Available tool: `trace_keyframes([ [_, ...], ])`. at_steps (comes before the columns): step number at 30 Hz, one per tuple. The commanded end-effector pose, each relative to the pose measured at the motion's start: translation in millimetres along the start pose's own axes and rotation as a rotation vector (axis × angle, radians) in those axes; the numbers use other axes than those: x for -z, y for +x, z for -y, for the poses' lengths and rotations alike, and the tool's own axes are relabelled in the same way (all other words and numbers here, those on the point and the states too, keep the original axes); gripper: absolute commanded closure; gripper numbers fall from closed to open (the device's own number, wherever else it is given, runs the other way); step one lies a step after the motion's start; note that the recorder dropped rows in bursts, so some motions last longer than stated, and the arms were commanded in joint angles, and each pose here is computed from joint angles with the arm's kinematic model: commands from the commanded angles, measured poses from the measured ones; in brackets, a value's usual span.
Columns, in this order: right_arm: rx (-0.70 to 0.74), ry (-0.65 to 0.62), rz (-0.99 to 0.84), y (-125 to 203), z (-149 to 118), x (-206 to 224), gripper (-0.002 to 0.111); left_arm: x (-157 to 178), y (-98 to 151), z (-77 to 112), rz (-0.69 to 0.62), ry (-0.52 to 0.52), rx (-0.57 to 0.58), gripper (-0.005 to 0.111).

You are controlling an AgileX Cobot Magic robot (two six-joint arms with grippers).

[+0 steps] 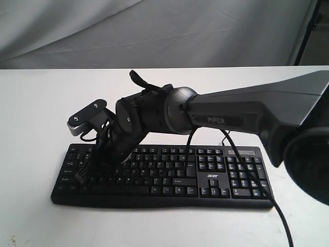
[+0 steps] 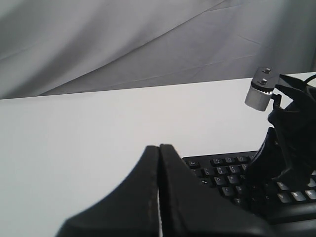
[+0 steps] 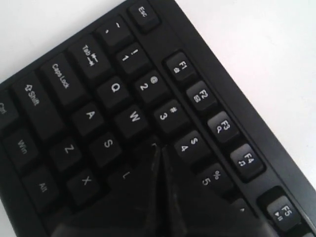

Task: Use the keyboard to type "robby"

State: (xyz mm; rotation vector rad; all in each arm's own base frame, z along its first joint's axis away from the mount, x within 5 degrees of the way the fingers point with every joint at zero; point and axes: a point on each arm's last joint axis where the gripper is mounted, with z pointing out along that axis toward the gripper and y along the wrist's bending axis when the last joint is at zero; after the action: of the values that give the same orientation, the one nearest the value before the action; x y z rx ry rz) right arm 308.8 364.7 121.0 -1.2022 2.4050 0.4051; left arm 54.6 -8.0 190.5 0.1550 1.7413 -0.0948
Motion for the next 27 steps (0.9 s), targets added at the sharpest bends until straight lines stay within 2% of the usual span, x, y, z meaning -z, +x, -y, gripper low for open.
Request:
trace_keyframes([
  [1,0.01,0.004,-0.02,5,1,-9,0.108,0,1,0.3,0.007,0.005,-0.003,0.107],
  [9,0.022,0.012,0.002,1,1,-3,0.108,0,1,0.3,0.007,0.005,-0.003,0.107],
  [21,0.039,0.032,0.048,-12,1,26,0.108,0,1,0.3,0.007,0.005,-0.003,0.107],
  [24,0.046,0.049,0.115,-14,2,43,0.108,0,1,0.3,0.007,0.005,-0.003,0.107],
  [27,-0.031,0.076,0.098,16,24,65,0.108,0,1,0.3,0.007,0.005,-0.003,0.107],
])
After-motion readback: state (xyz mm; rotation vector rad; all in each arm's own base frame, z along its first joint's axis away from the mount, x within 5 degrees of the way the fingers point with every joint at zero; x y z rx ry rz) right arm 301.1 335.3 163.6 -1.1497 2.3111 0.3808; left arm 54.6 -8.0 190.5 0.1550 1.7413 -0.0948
